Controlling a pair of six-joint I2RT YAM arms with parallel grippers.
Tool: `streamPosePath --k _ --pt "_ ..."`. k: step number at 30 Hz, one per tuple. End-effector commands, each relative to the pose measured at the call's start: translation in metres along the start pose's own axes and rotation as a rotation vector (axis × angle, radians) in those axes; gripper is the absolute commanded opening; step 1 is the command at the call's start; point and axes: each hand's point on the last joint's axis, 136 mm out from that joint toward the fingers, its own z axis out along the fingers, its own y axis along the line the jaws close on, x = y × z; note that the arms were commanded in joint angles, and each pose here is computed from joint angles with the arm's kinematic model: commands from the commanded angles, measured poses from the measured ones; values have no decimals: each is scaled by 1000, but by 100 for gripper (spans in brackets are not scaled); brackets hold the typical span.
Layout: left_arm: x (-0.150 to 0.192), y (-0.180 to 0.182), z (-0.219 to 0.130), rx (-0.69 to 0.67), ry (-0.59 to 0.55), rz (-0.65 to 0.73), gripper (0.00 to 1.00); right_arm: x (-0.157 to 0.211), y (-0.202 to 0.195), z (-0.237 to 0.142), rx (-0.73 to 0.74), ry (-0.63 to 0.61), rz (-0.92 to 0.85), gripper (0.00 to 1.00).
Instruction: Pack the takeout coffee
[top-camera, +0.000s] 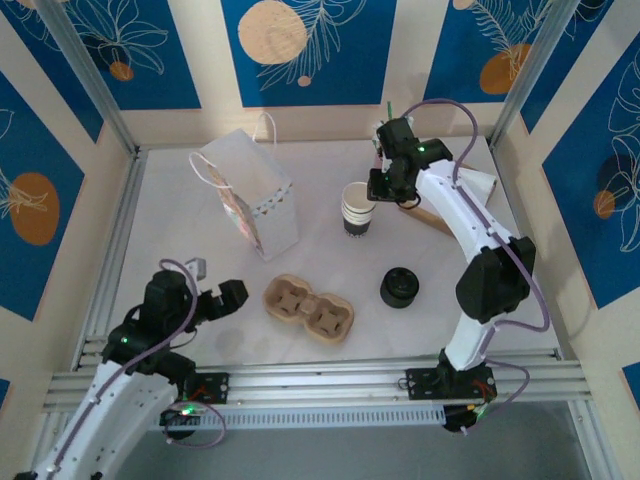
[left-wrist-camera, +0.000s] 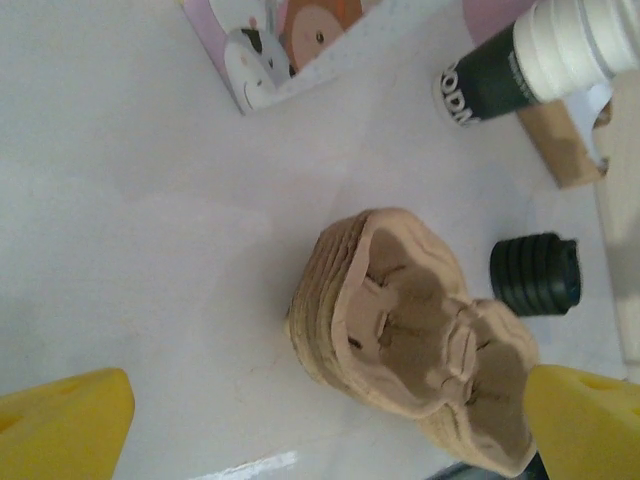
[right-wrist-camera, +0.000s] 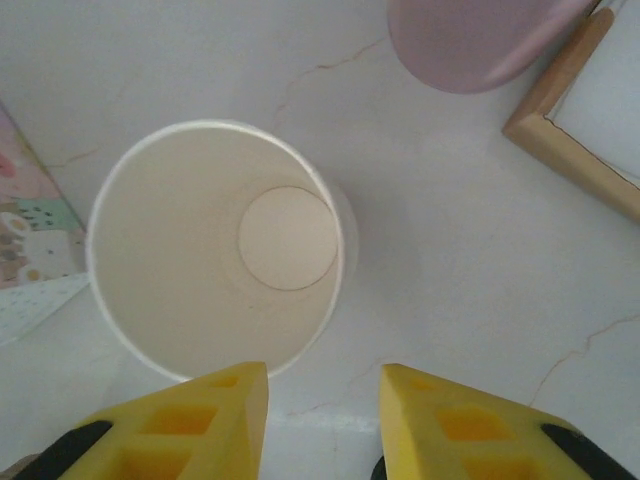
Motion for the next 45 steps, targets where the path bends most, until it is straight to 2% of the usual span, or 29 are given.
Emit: streamPosePath --k 1,6,12,19,25,32,36,45 --pt "-4 -12 3 -29 -6 62 100 -3 -5 3 54 11 -11 32" --pt "-6 -52 8 -27 -12 198 100 -5 -7 16 71 31 -15 30" --pt "-6 -118 19 -23 -15 394 100 -8 -1 26 46 40 -8 28" --pt "-6 -165 51 5 3 468 100 -11 3 30 34 47 -10 25" --pt "-5 -180 64 21 16 486 100 -14 4 34 24 54 -5 22" --pt "-3 -177 66 21 19 477 100 -17 7 38 18 57 -2 15" --pt "-2 -175 67 18 20 473 100 -18 6 38 23 60 2 15" --pt "-1 -174 68 15 20 472 100 -23 5 24 14 35 16 0"
